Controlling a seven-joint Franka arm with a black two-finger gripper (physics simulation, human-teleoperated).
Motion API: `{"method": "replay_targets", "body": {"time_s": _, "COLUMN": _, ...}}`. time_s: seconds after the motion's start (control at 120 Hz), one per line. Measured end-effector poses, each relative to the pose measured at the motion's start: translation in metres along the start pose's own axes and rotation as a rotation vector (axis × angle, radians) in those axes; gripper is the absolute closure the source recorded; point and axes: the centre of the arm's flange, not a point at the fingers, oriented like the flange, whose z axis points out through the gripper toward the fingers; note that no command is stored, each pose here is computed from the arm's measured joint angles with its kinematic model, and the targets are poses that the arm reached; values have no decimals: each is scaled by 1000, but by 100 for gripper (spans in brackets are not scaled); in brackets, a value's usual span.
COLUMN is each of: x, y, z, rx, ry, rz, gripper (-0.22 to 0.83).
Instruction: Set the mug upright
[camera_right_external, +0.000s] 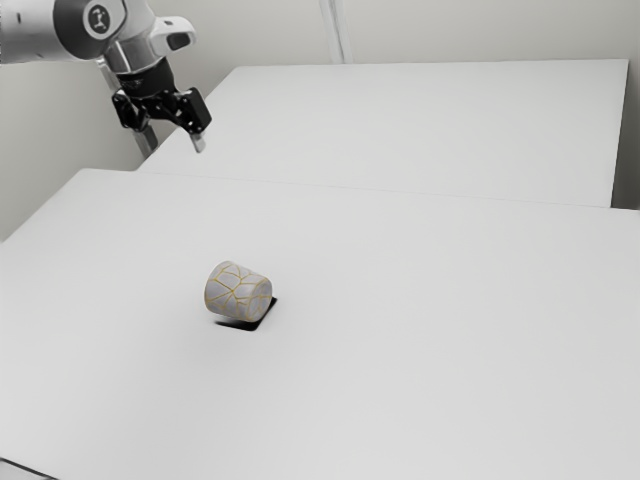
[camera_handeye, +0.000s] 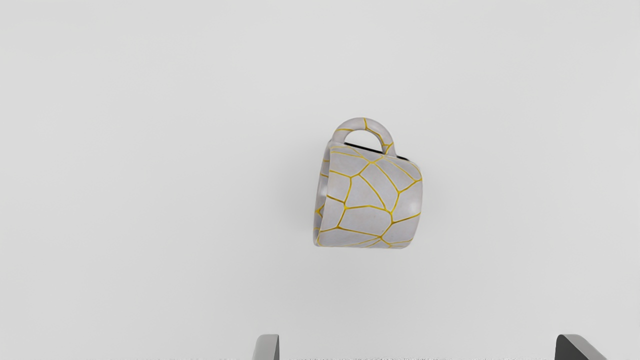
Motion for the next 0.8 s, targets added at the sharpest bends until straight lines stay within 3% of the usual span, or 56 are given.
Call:
{"method": "replay_targets", "body": {"time_s": 0.417, "x": -7, "y": 38, "z": 8, "rx": -6, "ry": -26, "rz": 64, "gripper": 0}}
{"method": "replay_targets", "body": {"time_s": 0.8, "x": -4, "y": 30, "z": 76, "rx": -102, "ry": -94, "rz": 35, "gripper": 0}}
